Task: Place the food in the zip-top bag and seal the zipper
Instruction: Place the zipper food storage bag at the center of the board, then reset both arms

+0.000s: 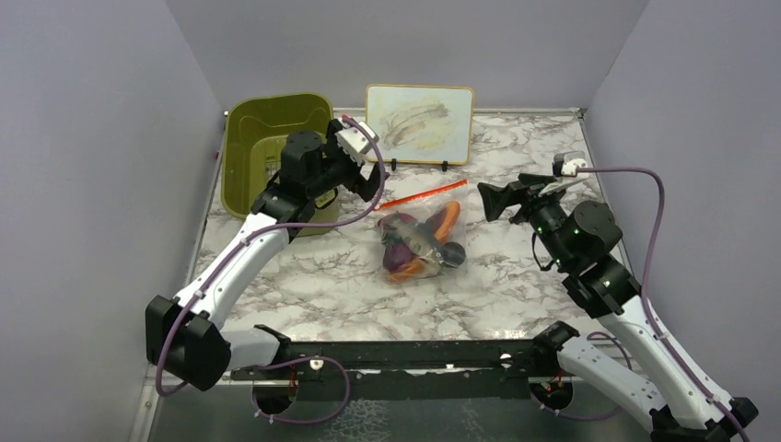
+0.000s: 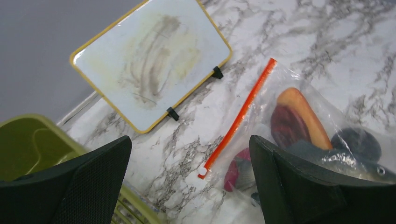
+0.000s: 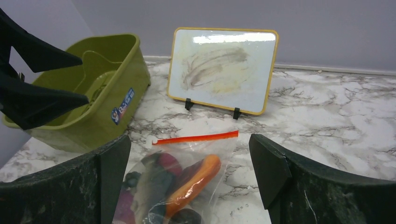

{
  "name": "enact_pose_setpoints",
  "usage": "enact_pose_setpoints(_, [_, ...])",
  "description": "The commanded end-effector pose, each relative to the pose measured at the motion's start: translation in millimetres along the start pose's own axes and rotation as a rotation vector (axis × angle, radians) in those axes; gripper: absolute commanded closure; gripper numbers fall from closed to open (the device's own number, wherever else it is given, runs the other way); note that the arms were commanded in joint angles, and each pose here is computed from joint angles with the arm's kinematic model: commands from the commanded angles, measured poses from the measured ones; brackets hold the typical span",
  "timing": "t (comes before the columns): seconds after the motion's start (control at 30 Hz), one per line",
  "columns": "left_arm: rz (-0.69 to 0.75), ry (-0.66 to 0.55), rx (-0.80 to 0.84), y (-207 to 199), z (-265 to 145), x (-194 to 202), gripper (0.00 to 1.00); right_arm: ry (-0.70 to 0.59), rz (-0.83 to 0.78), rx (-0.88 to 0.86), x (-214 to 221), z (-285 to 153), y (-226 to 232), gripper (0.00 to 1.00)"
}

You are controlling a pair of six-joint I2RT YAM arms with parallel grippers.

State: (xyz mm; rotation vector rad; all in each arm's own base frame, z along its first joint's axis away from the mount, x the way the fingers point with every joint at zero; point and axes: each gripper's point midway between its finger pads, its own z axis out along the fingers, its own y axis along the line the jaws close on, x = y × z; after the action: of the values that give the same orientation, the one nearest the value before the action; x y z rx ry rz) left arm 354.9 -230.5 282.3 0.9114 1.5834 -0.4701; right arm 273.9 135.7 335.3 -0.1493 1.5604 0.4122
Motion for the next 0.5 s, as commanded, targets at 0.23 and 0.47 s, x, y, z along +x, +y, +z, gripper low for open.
enact_pose_setpoints(0.23, [-0.418,-0.044,-0.331,21,-62,-16,0.01,0.049,0.195,0.008,-11,-36,3,0.0])
enact_pose_setpoints(0.47, [-0.456,-0.179,-0.401,18,-96,-23,0.01,0.083,0.27,0.001,-2,-45,7,0.0])
